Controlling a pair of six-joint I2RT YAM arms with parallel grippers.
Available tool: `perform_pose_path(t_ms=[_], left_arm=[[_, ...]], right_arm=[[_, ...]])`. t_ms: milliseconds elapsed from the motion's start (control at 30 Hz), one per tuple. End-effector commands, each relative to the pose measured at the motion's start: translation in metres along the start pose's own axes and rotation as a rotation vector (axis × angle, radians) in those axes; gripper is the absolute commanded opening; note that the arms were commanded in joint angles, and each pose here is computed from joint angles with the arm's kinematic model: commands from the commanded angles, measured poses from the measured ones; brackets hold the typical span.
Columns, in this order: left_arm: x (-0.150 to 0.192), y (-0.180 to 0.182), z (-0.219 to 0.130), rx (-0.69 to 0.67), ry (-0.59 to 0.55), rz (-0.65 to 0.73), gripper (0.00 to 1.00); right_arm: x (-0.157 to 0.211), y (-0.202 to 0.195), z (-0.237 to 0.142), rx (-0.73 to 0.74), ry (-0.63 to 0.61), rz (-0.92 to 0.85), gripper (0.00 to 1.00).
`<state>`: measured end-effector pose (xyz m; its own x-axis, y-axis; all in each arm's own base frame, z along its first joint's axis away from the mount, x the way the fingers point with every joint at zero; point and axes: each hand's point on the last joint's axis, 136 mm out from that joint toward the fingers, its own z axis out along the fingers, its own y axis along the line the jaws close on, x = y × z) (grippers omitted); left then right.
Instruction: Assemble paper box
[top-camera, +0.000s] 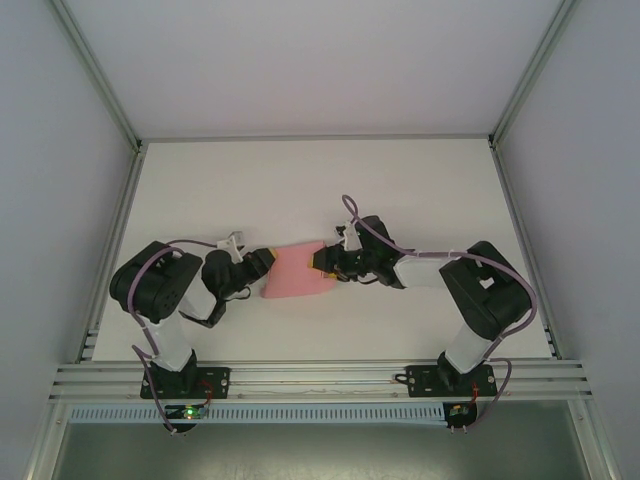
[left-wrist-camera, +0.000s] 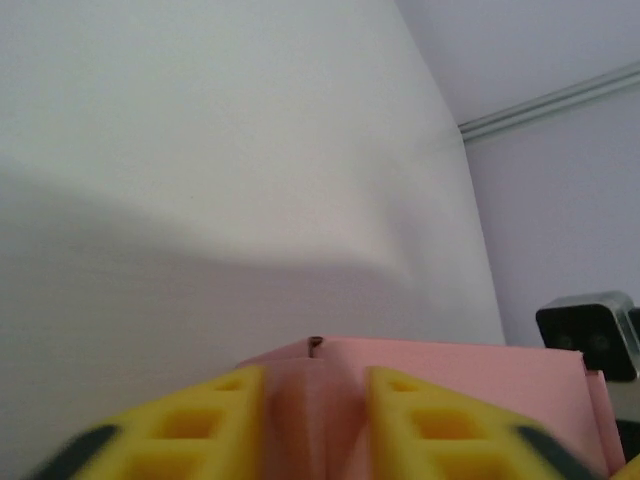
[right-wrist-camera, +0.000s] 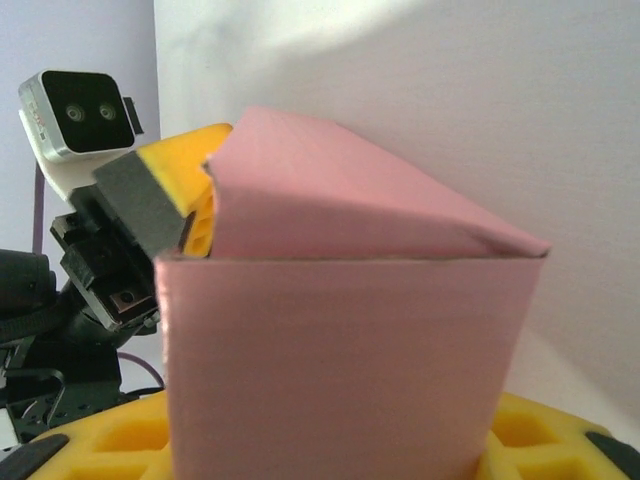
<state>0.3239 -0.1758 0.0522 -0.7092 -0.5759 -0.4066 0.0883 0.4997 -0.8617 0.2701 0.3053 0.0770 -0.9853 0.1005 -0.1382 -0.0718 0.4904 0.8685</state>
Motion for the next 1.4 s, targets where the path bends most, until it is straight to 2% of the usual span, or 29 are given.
perform_pose_path(t_ms=[0,133,267,333,400,533,600,733,800,867,1000,1067,1233,1367], left_arm=[[0.002,-0.009,0.002,0.009,0.051,0.044,0.58],[-0.021,-0.044,0.005,0.058,0.022,0.159,1.0],[-0.041,-0.076,-0.002,-0.032,-0.01,0.4,1.0],[-0.041,-0.097,-0.011,-0.092,-0.006,0.606,1.0],[-0.035,-0.12,-0.022,-0.094,-0.011,0.801,1.0],[-0.001,-0.151,-0.04,0.056,0.094,1.066,1.0],[0.016,-0.158,-0.039,0.083,0.143,1.186,1.0],[0.054,-0.157,-0.024,0.025,0.355,1.426,1.0],[0.062,-0.165,-0.016,0.034,0.363,1.513,1.0],[0.069,-0.18,-0.01,0.105,0.333,1.582,1.0],[0.085,-0.185,-0.01,0.202,0.394,1.644,1.0],[0.087,-0.174,-0.004,0.165,0.426,1.669,1.0],[0.07,-0.146,0.015,-0.023,0.418,1.711,1.0],[0.064,-0.132,0.022,-0.101,0.429,1.718,1.0]], right_arm=[[-0.006,0.007,-0.012,-0.003,-0.038,-0.056,0.45],[-0.012,0.006,-0.025,0.021,-0.071,-0.063,0.44],[-0.02,0.002,-0.042,0.022,-0.093,0.008,0.44],[-0.025,0.001,-0.051,0.01,-0.102,0.048,0.44],[-0.028,-0.002,-0.06,0.016,-0.11,0.089,0.44],[-0.031,0.0,-0.072,0.047,-0.086,0.168,0.45],[-0.031,0.003,-0.078,0.048,-0.065,0.239,0.48],[-0.034,0.011,-0.085,-0.005,-0.03,0.352,0.48],[-0.037,0.011,-0.087,-0.013,-0.028,0.38,0.5],[-0.04,0.01,-0.087,-0.016,-0.03,0.409,0.5],[-0.045,0.011,-0.086,-0.058,0.0,0.488,0.5],[-0.045,0.013,-0.084,-0.087,0.014,0.519,0.49],[-0.045,0.013,-0.085,-0.111,0.02,0.557,0.47],[-0.045,0.013,-0.089,-0.118,0.014,0.584,0.43]])
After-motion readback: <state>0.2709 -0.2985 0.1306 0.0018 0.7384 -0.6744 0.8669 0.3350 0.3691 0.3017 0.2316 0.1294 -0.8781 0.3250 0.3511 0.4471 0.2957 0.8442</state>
